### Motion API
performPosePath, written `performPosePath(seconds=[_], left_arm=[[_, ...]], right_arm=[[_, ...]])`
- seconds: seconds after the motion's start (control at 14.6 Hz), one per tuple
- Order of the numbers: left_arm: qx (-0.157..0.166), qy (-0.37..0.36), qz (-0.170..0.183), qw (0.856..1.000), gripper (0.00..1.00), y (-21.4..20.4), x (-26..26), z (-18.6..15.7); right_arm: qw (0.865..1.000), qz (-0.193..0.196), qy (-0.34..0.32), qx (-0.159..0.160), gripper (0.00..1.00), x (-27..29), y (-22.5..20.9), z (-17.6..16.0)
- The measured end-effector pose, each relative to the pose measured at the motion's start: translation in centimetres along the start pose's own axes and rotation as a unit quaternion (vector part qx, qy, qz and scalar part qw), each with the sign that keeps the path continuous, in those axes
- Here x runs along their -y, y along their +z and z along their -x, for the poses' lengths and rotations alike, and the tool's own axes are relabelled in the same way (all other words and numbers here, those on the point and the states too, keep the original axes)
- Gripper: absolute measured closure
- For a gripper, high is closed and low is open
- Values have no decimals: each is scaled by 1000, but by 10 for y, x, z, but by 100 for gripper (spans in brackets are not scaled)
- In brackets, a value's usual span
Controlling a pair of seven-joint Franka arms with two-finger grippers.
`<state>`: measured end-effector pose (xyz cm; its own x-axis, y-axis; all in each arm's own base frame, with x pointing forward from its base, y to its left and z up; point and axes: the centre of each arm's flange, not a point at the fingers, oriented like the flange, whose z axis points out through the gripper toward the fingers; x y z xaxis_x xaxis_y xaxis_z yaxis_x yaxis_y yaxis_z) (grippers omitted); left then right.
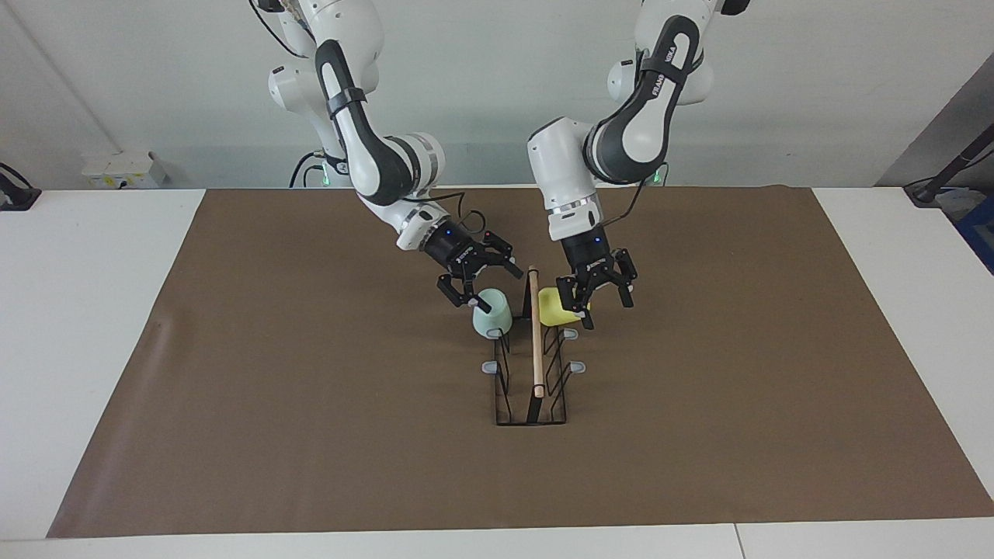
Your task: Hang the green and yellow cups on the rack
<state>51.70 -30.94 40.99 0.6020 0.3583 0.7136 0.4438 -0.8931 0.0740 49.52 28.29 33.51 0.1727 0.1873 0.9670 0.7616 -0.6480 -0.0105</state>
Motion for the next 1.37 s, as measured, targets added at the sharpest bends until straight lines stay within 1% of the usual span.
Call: performPosePath(seconds=[0.14,0.27,0.34,0.55,0.62,0.75,0.89,1.09,1.23,1.37], left_arm=[[26,20,-3,999,0,1,1,-13],[64,36,-4,997,0,1,1,-21],[77,47,-2,996,0,0,3,-28],[100,78,1,992,0,1,10,-43],[107,88,3,990,0,1,12,-46],[122,106,9,987,0,1,14,-49],[147,112,18,983,0,-1,18,-55],[195,140,34,970,0,-4,33,-73],[230,163,53,958,0,-5,56,-97],[261,193,70,943,0,-7,88,-129]], right_arm=[[1000,0,0,-1,0,0,0,-1],[1000,4,-1,0,0,-3,0,-3],[1000,12,-2,8,0,-7,-3,-5],[999,42,-16,28,0,-20,-17,-24],[998,49,-29,33,0,-28,-24,-31],[994,60,-79,49,0,-55,-41,-41],[987,67,-129,66,0,-86,-58,-47],[977,76,-181,89,0,-125,-79,-47],[971,81,-203,99,0,-147,-91,-46],[964,78,-230,107,0,-167,-103,-46]])
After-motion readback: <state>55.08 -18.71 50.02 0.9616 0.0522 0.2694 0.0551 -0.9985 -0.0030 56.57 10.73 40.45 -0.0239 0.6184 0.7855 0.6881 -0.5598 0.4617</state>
